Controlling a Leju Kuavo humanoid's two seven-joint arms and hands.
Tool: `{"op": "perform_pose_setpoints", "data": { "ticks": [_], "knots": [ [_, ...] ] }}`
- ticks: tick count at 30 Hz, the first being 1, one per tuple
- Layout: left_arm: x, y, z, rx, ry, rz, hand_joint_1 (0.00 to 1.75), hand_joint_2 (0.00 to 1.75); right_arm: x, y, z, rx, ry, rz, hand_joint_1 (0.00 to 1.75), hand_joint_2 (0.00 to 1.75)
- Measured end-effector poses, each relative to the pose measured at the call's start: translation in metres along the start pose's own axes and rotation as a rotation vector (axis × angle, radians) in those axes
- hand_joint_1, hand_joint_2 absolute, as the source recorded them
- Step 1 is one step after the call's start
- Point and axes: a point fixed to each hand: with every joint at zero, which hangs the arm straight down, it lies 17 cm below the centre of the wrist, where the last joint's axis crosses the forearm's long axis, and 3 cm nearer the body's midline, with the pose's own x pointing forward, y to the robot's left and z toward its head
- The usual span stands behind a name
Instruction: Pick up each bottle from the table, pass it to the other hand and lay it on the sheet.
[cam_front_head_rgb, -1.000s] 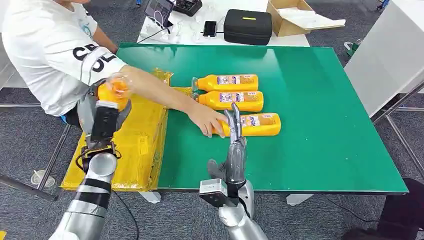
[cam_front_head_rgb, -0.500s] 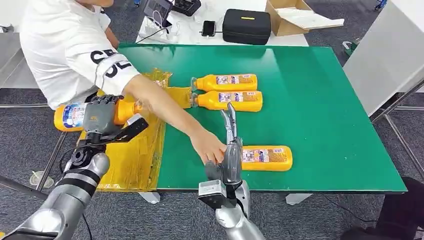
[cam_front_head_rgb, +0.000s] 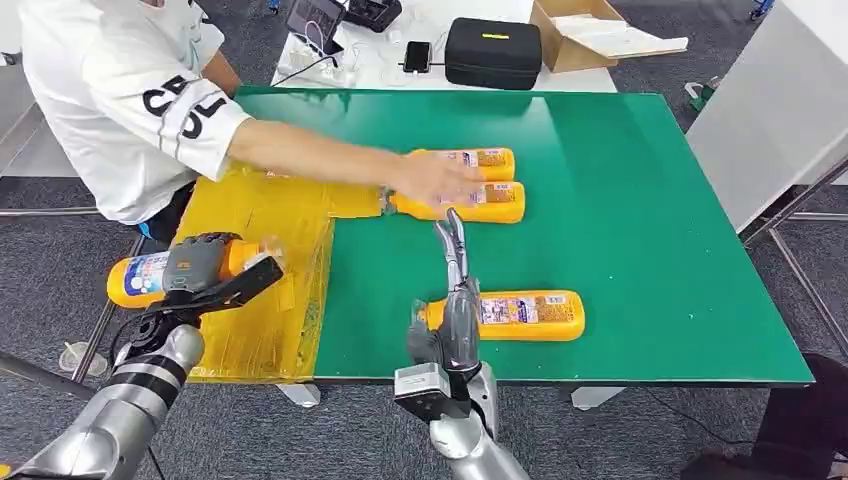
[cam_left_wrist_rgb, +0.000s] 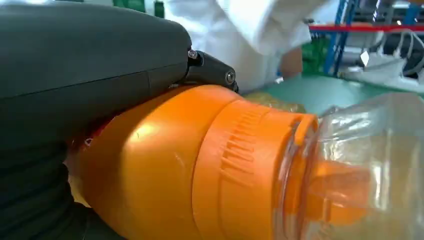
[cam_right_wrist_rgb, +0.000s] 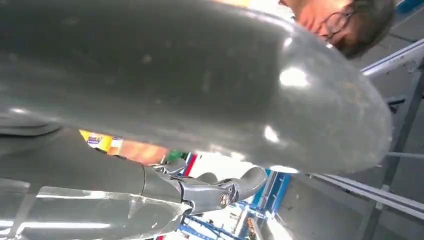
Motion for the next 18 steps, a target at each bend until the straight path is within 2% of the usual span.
{"op": "perform_pose_setpoints", "data": {
  "ticks": [10,18],
  "knots": [
    [0.012,-0.042,0.014,-0.173,-0.071,0.043,1.75,1.75,-0.006,0.008,0.005,0.034,0.018,-0.015,0.00,0.00],
    [0.012,-0.045,0.016,-0.185,-0.077,0.042,1.75,1.75,-0.010,0.012,0.008,0.049,0.029,-0.014,0.00,0.00]
  ]
}}
